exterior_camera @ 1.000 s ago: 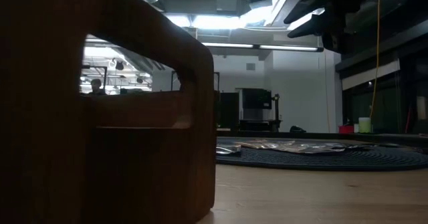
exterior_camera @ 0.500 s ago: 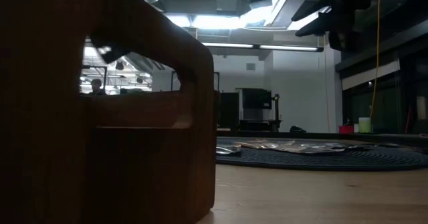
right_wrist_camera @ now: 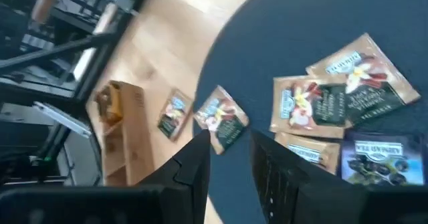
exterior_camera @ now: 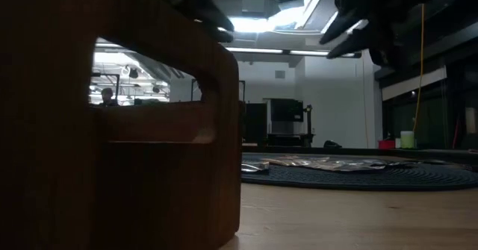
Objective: Pick & Place Tea
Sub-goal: Put the brown tea bag into the right section of the wooden organizer
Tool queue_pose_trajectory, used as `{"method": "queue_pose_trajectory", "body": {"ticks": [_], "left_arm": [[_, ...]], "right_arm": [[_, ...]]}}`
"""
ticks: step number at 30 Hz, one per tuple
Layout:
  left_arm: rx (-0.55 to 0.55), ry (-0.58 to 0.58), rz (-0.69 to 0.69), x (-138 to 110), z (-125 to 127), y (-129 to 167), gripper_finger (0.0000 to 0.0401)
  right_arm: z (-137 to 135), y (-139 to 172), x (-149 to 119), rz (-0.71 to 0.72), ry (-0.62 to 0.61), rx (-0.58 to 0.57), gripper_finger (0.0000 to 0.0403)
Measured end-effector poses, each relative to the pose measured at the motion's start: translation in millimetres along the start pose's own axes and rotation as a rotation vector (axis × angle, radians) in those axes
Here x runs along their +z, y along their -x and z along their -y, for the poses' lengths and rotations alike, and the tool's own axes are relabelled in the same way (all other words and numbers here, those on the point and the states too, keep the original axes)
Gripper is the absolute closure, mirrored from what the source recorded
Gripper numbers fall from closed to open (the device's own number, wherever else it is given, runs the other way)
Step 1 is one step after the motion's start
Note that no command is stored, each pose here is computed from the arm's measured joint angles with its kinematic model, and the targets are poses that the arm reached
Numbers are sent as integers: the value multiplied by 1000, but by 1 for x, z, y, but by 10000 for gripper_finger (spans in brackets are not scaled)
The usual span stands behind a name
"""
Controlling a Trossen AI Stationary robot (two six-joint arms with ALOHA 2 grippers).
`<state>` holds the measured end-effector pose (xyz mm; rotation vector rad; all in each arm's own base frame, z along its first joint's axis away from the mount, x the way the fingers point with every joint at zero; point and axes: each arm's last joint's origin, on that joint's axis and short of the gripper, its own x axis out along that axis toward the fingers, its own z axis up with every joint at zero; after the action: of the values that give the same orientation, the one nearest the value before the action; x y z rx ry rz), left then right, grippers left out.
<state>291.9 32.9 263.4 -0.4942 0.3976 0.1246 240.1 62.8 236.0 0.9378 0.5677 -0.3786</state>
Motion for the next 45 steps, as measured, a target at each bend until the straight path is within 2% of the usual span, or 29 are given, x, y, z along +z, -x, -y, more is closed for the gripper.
{"method": "queue_pose_trajectory", "body": {"ticks": [4,8,13,19,23,31,39,42,45], "left_arm": [[10,26,-73,5,-5,-18,310],[-40,40,-166,5,-13,-30,310],[-87,59,-277,1,-25,-39,309],[-83,-1,-321,-2,-36,-43,310],[-83,-45,-322,-2,-37,-42,313],[-78,-17,-292,-6,-33,-53,330],[-59,26,-343,8,-32,-94,352],[-25,28,-398,8,-35,-108,357],[46,37,-435,6,-40,-117,361]], "right_arm": [[5,-6,-2,35,-91,-66,297],[10,-10,-4,67,-226,-127,297],[10,-14,-5,77,-383,-130,299],[16,-15,-5,94,-463,-182,322],[19,-16,-1,107,-476,-203,341],[31,-18,11,158,-403,-288,363],[36,-20,22,182,-193,-326,364],[40,-20,25,147,-115,-354,364],[51,-18,26,96,-76,-448,364]]}}
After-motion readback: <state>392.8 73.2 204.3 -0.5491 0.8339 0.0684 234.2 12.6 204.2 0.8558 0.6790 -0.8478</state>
